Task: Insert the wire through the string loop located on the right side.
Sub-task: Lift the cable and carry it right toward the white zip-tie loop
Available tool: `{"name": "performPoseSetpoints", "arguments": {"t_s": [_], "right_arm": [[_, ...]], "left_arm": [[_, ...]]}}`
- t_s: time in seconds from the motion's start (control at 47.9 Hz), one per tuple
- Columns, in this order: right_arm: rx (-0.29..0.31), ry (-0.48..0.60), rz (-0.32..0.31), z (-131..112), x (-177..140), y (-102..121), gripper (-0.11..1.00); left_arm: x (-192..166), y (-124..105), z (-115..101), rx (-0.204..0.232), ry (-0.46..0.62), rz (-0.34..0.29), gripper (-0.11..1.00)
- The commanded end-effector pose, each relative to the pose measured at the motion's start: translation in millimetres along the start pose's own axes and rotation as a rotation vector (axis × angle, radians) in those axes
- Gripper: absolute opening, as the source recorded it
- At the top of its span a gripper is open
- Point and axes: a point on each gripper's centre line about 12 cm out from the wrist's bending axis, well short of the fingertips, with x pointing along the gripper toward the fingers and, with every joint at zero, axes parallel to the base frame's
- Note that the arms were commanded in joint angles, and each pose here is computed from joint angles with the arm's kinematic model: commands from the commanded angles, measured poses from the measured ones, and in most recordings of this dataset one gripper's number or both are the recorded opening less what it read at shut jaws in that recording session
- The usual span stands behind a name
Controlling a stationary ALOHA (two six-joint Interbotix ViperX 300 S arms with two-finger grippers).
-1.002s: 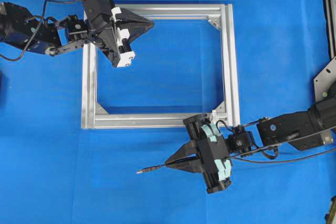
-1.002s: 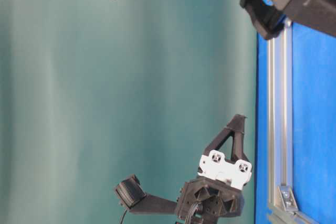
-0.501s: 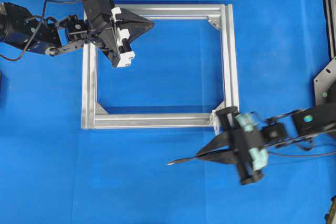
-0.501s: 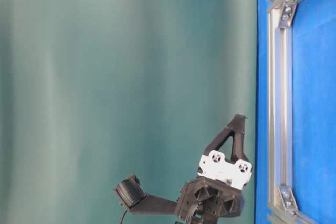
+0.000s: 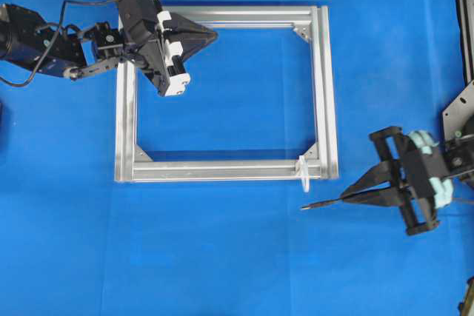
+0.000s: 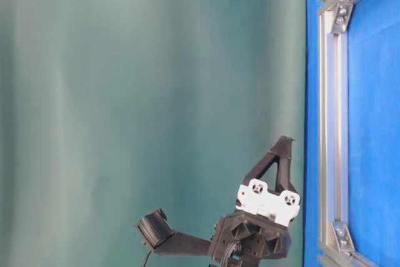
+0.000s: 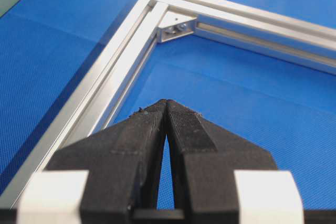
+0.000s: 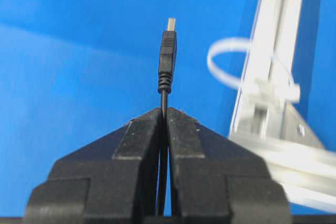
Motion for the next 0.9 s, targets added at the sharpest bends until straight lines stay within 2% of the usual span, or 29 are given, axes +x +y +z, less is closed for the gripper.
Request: {"name": "performPoseSetpoints", "arguments": {"t_s": [0.0, 0.585, 0.877], "right_arm": [[0.003, -0.011, 0.009, 2, -6, 1, -0.03], [-0.002, -0.011, 0.007, -1, -10, -1, -0.03], [0.027, -0.041, -0.055, 1, -14, -17, -0.03]], "left_arm": [[-2, -2, 15, 0.001, -0.046, -0.008, 0.0], [-2, -4, 15, 0.002, -0.045, -0.012, 0.0], [-2, -5, 15, 0.002, -0.047, -0.015, 0.0]]}}
